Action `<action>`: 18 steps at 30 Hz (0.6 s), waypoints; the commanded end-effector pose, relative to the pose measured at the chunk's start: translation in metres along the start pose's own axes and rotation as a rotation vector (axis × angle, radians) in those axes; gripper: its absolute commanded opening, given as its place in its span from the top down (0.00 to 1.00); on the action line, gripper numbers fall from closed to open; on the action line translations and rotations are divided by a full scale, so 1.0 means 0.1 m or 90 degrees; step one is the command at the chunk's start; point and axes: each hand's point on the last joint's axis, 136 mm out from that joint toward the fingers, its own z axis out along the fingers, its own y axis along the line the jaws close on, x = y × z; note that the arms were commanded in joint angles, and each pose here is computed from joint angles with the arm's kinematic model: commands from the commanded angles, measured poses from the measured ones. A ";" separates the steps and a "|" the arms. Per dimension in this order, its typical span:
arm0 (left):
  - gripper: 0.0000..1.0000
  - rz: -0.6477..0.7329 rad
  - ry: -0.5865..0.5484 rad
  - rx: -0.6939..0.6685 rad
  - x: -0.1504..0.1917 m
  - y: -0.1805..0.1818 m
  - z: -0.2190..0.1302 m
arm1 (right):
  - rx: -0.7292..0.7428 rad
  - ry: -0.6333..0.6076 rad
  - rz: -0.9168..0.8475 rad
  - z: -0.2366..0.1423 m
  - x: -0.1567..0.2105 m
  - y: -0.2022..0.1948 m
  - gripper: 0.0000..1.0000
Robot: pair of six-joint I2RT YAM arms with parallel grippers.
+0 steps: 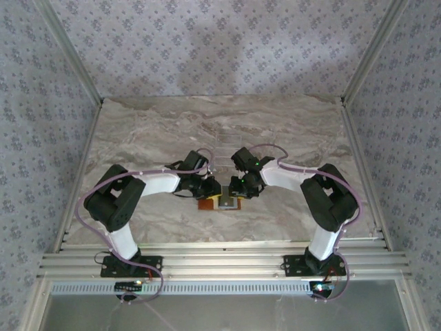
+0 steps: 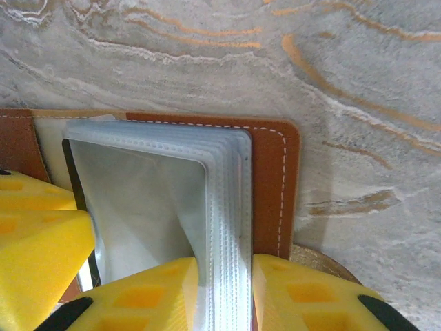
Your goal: Take the credit cards out of the card holder
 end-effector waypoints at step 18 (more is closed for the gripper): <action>0.89 0.031 -0.016 -0.050 0.02 0.01 -0.20 | 0.017 0.028 0.004 0.08 0.11 -0.08 0.66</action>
